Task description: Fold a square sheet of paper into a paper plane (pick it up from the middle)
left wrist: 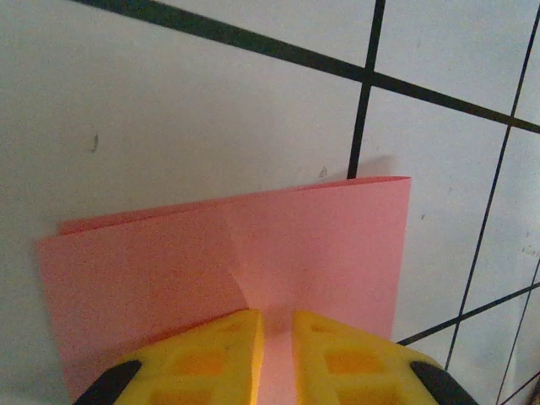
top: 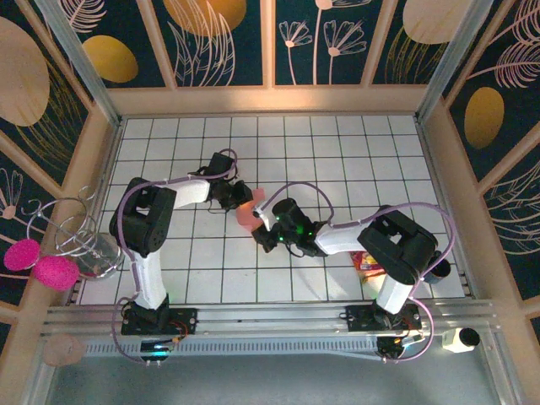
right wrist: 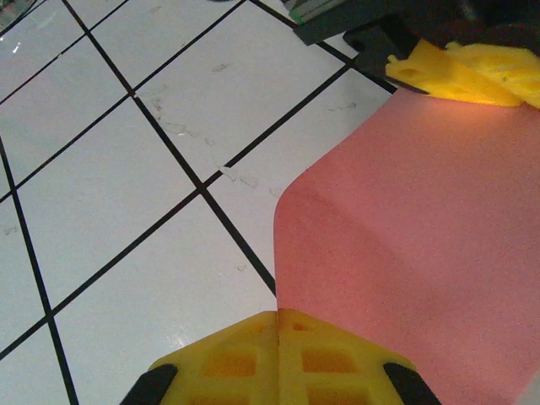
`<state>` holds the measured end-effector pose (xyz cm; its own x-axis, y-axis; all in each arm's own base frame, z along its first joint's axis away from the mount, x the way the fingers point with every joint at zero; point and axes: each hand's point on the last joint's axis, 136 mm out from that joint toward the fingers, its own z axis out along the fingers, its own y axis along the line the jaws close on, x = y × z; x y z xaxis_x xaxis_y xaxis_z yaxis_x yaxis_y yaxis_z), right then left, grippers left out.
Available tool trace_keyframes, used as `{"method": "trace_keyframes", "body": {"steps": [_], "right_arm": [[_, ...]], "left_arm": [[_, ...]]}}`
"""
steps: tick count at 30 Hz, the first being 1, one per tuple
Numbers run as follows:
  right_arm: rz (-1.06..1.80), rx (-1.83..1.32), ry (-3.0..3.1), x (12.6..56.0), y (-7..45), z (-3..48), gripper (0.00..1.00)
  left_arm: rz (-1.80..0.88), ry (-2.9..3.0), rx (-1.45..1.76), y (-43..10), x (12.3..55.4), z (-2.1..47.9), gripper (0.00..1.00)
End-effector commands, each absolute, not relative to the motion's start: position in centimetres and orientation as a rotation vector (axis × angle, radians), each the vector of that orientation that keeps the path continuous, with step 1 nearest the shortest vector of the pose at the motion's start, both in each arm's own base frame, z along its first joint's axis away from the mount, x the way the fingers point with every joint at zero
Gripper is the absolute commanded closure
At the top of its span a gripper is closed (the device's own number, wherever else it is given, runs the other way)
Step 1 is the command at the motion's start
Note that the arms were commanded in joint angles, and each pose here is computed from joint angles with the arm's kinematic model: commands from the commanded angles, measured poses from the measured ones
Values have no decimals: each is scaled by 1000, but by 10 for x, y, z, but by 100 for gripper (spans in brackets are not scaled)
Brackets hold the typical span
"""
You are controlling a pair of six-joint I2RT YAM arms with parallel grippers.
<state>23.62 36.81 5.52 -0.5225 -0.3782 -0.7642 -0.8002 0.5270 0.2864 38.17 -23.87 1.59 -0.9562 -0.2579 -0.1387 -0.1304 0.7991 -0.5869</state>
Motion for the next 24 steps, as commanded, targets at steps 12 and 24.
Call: {"method": "trace_keyframes", "body": {"steps": [12,24], "right_arm": [[916,-710,2254,270,355,55,100],[874,-654,2333,279,351,40,100]], "left_arm": [[-719,2907,-278,-222,363,-21,86],[-739,2903,-273,-223,362,-21,87]]}}
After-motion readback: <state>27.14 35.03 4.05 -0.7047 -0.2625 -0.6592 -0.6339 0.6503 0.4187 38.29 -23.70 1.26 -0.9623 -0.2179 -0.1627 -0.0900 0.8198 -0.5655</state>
